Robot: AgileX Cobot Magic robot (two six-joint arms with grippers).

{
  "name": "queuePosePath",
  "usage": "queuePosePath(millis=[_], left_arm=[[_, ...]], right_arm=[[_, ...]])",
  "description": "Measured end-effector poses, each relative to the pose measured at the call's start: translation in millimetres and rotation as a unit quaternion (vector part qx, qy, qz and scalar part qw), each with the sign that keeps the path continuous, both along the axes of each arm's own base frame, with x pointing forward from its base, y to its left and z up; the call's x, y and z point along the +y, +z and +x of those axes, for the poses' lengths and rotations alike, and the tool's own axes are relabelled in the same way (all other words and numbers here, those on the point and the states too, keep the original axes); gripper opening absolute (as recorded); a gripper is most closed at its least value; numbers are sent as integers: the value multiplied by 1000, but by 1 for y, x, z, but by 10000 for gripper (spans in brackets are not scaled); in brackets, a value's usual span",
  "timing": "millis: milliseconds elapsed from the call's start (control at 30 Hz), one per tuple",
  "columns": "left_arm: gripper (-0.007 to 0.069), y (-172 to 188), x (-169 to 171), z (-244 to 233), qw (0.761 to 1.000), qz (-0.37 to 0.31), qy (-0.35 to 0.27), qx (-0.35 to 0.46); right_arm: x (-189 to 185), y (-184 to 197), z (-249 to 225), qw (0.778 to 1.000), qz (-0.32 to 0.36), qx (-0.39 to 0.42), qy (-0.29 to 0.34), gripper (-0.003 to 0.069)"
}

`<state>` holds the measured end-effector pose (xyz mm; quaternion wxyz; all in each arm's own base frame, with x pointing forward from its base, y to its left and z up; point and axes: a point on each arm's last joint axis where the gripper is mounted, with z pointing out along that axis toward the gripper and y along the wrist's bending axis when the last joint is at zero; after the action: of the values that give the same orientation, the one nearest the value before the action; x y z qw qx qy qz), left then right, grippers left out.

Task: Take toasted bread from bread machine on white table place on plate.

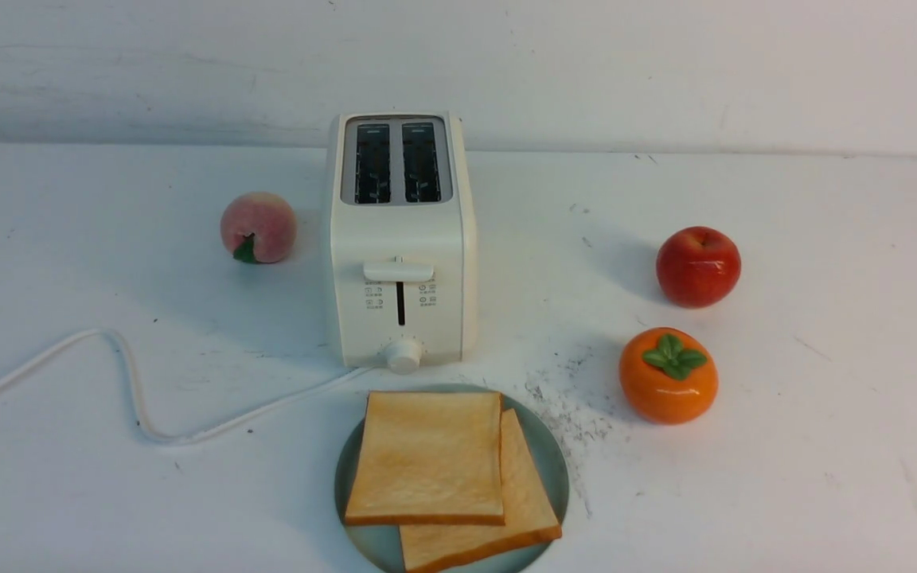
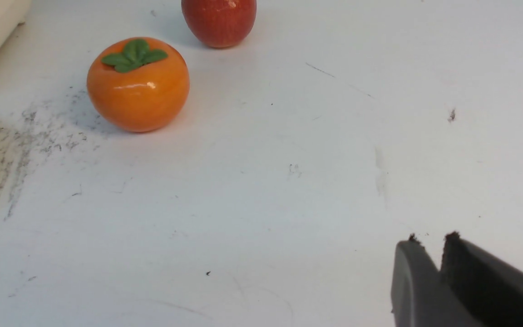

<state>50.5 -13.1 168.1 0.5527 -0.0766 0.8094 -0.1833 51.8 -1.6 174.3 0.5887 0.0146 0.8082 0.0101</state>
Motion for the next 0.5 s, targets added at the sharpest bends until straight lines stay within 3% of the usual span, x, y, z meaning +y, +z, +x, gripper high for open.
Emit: queuePosePath(millis=[500], left_arm=[[71, 0, 0, 0, 1000, 0, 0, 0]], right_arm=[[0, 0, 0, 1000, 0, 0, 0, 116]])
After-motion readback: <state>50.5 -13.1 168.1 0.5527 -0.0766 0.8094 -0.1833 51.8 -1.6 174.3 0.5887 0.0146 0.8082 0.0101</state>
